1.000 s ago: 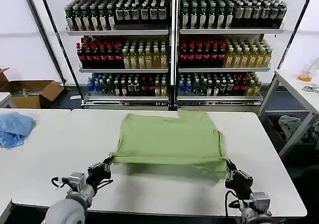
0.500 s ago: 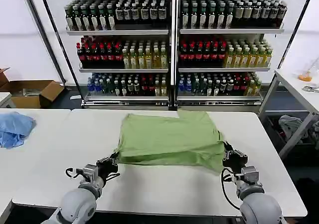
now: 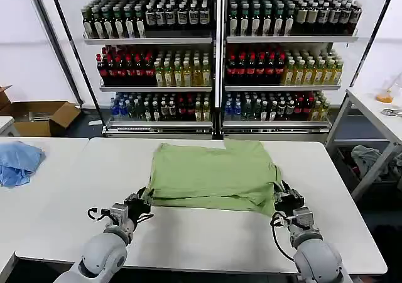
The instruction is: Fold and organize the clothes.
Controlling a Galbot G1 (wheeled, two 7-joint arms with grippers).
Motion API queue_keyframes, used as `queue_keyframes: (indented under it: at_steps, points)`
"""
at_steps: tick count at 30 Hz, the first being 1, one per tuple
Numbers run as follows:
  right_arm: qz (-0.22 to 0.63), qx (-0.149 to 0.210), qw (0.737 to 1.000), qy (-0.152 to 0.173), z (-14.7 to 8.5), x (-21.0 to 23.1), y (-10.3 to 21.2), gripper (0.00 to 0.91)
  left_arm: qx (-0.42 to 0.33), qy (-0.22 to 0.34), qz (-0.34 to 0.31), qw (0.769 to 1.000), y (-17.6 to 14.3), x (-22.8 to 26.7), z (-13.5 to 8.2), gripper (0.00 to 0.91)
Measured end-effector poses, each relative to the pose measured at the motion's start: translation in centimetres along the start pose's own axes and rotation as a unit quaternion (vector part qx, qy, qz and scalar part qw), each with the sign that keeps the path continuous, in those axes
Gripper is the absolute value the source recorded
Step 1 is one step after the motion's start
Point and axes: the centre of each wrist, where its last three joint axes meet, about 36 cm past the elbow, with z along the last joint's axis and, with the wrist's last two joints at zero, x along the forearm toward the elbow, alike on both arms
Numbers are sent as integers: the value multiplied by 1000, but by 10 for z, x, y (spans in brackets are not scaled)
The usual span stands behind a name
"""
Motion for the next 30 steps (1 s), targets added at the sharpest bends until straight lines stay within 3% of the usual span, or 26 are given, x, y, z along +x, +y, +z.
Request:
queue_keyframes:
  at_steps: [15, 16, 17, 18, 19, 20, 21, 22, 30]
  points:
    - [17, -59, 996, 67, 30, 19, 5, 897, 14, 30, -9, 999, -2, -12, 19, 907]
    - [16, -62, 996, 69, 31, 18, 6, 786, 15, 33, -10, 999, -2, -14, 20, 867]
    - [15, -66, 995, 71, 32, 17, 7, 534, 17, 36, -11, 999, -3, -16, 20, 715]
    - [13, -70, 995, 73, 32, 16, 8, 373, 18, 37, -12, 999, -3, -17, 20, 615]
    - [12, -73, 994, 74, 33, 14, 10, 101, 19, 38, -13, 999, -3, -19, 21, 373]
    - [10, -76, 994, 76, 34, 13, 11, 20, 20, 39, -13, 999, -2, -20, 21, 252]
    - [7, -79, 994, 77, 34, 11, 13, 0, 21, 39, -14, 999, -2, -21, 21, 50]
    - [5, -81, 994, 78, 35, 9, 15, 0, 22, 40, -14, 999, -1, -22, 21, 20]
    - [-15, -96, 992, 84, 36, -3, 23, 0, 32, 46, -7, 998, 2, -23, 24, 20]
